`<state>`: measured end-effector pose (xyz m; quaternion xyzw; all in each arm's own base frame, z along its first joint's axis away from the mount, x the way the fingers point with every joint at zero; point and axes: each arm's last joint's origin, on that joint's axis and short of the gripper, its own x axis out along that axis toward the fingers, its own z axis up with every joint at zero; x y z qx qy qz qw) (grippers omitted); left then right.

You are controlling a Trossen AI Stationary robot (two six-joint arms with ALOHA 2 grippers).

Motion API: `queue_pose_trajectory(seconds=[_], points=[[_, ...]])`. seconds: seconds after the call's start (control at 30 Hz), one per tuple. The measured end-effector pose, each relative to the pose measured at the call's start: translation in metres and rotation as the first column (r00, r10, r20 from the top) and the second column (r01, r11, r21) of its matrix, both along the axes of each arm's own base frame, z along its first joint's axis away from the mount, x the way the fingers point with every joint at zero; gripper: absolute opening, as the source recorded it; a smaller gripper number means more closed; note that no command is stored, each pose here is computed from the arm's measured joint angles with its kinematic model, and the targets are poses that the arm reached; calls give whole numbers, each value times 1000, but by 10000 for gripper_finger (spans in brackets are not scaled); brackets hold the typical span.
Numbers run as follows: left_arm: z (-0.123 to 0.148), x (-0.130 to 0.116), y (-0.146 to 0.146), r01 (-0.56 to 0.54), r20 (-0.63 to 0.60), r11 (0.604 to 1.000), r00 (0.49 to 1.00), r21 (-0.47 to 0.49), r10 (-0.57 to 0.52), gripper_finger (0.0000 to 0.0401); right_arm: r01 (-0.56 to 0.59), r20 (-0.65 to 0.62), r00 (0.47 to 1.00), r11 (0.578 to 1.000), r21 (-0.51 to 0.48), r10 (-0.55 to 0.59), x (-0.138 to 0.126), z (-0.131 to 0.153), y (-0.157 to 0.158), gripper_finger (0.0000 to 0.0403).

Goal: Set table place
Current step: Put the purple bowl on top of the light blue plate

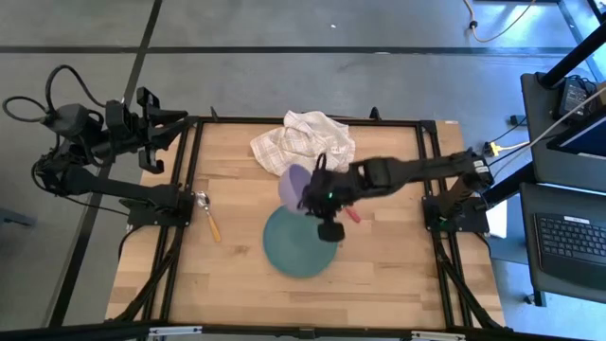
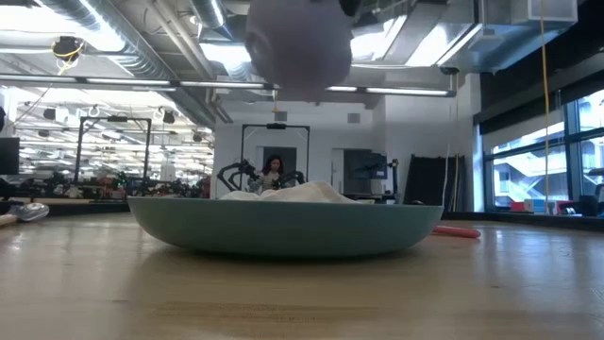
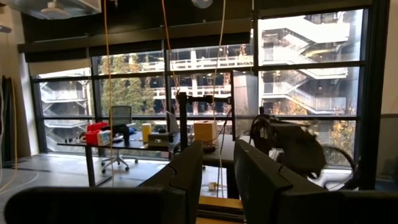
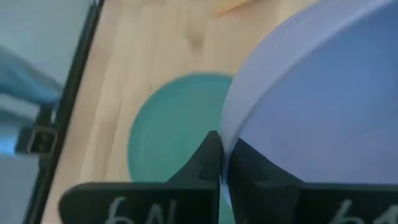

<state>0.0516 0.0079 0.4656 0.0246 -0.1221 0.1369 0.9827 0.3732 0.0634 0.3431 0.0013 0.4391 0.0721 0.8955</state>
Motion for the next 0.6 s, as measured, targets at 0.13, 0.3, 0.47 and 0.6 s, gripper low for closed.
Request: queue_pose_trajectory(seconds=[0.13,0.3,0.47,0.6], points=[[0,0,0,0,0,1000,1000,-1,0,86,-54,-73,996,998,-12,53,4,-25,23,9],[0,0,0,0,-2,1000,1000,-1,0,86,-109,-144,984,994,-31,104,17,-58,47,9],[-1,0,0,0,-14,1000,1000,-1,0,86,-188,-223,961,979,-83,165,21,-83,61,9],[-4,1,0,5,-38,1000,999,-21,-5,86,-228,-287,939,967,-114,188,20,-94,64,9]])
